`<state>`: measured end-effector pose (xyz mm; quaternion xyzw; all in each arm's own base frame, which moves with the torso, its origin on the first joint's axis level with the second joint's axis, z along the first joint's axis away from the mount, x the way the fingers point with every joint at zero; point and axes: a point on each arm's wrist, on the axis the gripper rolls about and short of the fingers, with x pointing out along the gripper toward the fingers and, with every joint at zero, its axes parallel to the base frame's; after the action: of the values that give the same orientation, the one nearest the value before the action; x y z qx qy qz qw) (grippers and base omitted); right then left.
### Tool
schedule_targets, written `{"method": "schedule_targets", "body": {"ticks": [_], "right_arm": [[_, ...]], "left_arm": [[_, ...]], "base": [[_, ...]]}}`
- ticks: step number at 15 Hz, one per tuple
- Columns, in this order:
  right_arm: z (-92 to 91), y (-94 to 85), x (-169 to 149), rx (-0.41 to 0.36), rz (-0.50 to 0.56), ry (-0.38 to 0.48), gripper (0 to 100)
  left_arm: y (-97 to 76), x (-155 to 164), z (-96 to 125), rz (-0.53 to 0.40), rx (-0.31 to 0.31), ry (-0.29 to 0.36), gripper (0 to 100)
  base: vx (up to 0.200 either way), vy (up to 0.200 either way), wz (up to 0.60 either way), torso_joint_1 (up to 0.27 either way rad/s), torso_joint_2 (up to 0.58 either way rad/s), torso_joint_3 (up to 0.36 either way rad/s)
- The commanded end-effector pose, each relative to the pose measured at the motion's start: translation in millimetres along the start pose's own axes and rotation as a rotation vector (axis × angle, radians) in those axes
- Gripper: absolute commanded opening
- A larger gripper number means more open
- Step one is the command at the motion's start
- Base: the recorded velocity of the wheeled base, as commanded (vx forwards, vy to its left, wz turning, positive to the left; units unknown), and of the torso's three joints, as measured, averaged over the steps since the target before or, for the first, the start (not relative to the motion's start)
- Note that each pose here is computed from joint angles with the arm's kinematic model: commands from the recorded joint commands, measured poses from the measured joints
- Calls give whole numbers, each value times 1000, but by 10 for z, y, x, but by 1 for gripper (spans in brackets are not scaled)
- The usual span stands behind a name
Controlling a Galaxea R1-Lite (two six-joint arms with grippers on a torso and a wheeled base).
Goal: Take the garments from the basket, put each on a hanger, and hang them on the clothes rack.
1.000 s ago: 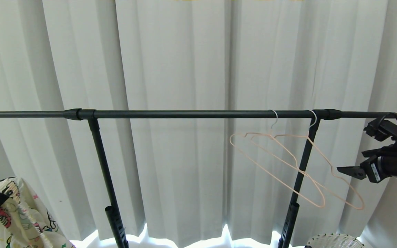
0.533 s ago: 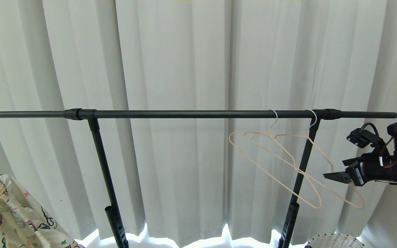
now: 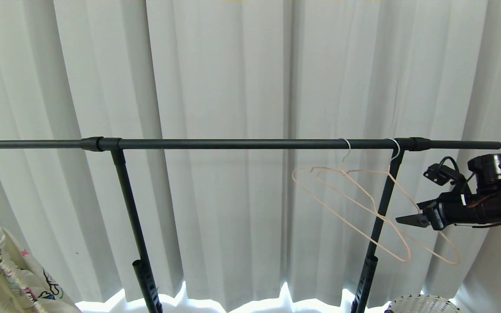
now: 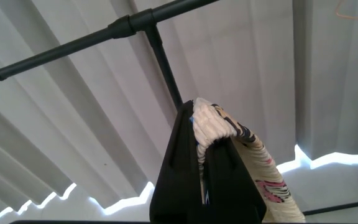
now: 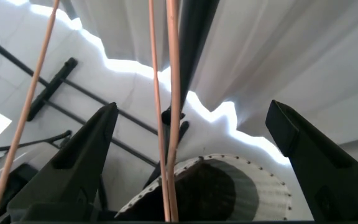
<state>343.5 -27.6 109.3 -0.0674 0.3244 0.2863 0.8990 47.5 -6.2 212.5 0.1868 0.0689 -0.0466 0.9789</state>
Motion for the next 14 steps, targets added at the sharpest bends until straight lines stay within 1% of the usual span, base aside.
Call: {"method": "schedule_targets", "body": {"ticks": [1, 2, 3, 5, 9, 12, 14], "right_arm": [[-31, -16, 56, 7, 9, 12, 100], [-39, -23, 72, 8, 12, 14, 100], [-35, -28, 75, 7, 11, 13, 0], [-58, -40, 108, 13, 15, 21, 0], [-11, -83, 124, 12, 24, 1, 0], [18, -67, 75, 10, 30, -15, 0], [74, -39, 9, 30, 24, -34, 0]], "left_arm": [[3, -3, 6, 1, 19, -3, 0], [4, -4, 10, 2, 28, -5, 0], [4, -1, 10, 0, 29, -4, 0], [10, -2, 26, 2, 29, -8, 0], [9, 1, 26, 1, 29, -7, 0], [12, -1, 34, 2, 29, -10, 0], [13, -5, 34, 3, 28, -11, 0]], "base": [[0, 0, 0, 0, 0, 0], [0, 0, 0, 0, 0, 0], [0, 0, 0, 0, 0, 0], [0, 0, 0, 0, 0, 0], [0, 0, 0, 0, 0, 0], [0, 0, 0, 0, 0, 0], [0, 0, 0, 0, 0, 0]]}}
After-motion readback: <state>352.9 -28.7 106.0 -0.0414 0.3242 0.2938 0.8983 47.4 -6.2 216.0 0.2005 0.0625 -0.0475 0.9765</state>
